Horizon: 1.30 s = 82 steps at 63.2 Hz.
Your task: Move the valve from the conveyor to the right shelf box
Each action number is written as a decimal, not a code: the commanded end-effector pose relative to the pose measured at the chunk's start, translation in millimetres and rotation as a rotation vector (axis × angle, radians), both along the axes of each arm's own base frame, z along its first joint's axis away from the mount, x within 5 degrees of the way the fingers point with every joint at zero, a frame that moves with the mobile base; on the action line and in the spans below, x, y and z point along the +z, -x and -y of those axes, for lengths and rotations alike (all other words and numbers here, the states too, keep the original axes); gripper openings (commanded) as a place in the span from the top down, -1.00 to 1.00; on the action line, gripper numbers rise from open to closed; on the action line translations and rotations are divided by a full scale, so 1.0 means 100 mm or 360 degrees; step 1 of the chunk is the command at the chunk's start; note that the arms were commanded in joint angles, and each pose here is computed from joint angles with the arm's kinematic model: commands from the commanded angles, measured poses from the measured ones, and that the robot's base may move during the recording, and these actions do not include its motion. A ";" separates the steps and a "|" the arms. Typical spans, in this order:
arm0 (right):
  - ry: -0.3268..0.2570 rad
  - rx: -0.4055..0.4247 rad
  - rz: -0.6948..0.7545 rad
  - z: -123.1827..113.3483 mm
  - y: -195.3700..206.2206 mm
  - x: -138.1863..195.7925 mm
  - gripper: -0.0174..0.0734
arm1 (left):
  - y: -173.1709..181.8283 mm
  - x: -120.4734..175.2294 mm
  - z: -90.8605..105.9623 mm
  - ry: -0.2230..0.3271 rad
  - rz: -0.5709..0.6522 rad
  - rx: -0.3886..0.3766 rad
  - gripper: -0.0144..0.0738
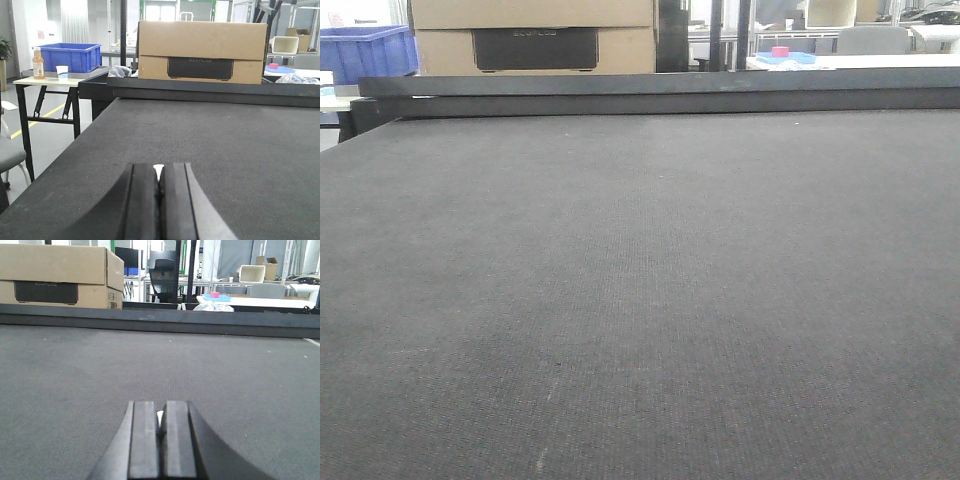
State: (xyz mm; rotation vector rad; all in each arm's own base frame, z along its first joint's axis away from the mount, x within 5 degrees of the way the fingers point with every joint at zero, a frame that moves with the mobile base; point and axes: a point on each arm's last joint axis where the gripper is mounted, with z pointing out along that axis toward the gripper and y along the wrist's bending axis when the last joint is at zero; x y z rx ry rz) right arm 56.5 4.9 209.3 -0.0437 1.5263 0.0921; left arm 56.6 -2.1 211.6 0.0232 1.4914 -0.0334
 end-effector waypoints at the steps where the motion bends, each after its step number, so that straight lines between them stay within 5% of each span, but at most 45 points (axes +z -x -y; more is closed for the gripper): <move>1: 0.0005 -0.0008 0.0044 0.00 0.00 0.03 0.98 | 0.01 0.03 0.00 0.0001 0.0044 0.0002 0.92; 53: 0.0004 -0.0009 0.0049 0.00 0.00 0.03 0.98 | 0.01 0.04 0.00 -0.0012 0.0062 0.0002 0.92; 59: -0.0003 -0.0011 0.0133 0.01 0.01 0.08 0.98 | 0.01 0.02 0.00 0.0055 0.0014 -0.0002 0.92; 82: 0.0011 0.0004 0.0000 0.01 0.21 0.90 0.98 | 0.23 1.20 -0.03 -0.0084 0.0036 0.0055 0.92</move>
